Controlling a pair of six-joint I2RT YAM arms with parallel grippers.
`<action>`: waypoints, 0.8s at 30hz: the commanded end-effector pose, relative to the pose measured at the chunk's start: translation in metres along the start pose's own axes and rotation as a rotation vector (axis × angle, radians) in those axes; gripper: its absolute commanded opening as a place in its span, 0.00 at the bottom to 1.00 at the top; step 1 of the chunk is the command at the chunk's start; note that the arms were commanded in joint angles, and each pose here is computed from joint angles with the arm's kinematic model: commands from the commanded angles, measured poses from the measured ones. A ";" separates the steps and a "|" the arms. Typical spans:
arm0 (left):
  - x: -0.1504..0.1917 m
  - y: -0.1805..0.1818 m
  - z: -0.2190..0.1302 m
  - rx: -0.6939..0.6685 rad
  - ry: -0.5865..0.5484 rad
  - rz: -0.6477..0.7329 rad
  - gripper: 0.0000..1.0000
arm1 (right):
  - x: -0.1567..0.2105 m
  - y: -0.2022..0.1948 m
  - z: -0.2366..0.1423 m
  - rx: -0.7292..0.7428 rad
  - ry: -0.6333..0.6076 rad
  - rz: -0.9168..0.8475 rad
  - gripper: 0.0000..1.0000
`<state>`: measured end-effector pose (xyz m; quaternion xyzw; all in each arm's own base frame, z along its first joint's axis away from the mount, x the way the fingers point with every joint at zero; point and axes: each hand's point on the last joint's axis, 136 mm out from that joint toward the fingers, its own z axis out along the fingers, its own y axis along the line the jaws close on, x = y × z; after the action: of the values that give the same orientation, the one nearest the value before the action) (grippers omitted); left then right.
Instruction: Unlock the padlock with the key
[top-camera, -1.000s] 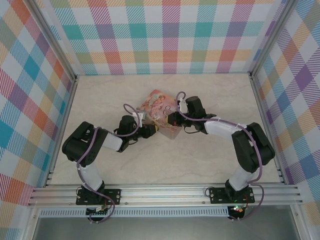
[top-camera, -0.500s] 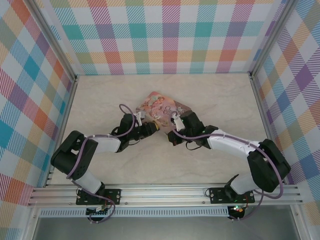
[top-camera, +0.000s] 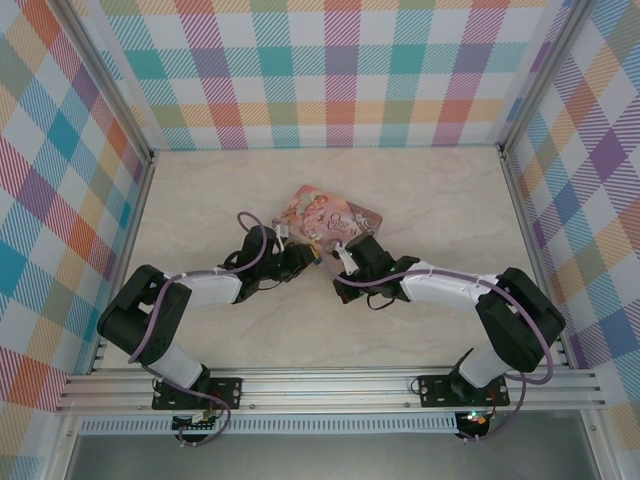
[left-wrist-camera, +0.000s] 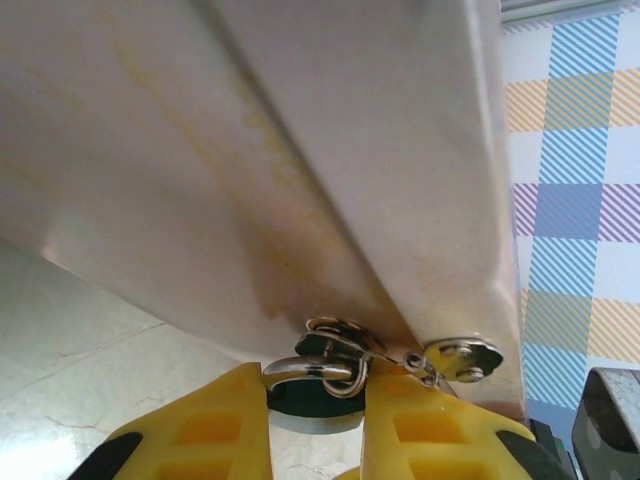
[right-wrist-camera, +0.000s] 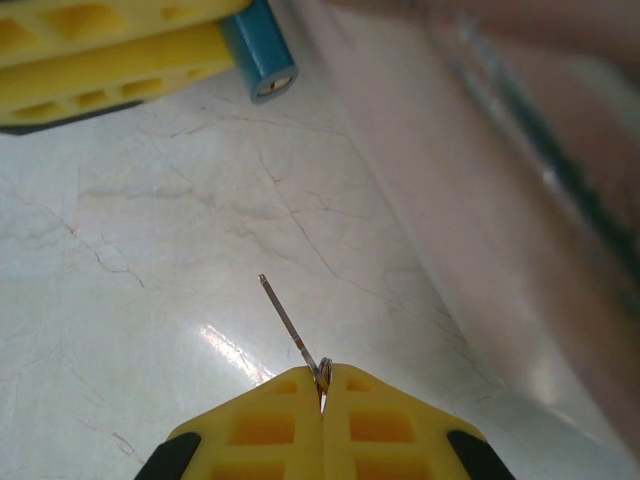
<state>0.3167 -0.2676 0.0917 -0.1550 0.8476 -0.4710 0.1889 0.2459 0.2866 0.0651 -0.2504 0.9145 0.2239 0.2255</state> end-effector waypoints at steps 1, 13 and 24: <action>-0.004 -0.039 -0.004 0.104 0.001 0.004 0.20 | -0.014 0.000 -0.001 0.036 -0.027 -0.010 0.03; 0.004 -0.045 0.001 0.108 0.014 -0.026 0.18 | -0.023 -0.004 0.001 0.117 -0.028 -0.059 0.03; 0.004 -0.042 0.004 0.098 0.013 -0.031 0.17 | -0.026 -0.008 -0.001 0.143 -0.047 -0.047 0.03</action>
<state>0.3098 -0.2823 0.0980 -0.1706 0.8412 -0.4863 0.1637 0.2667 0.2881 0.0695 -0.2466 0.9194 0.1626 0.2596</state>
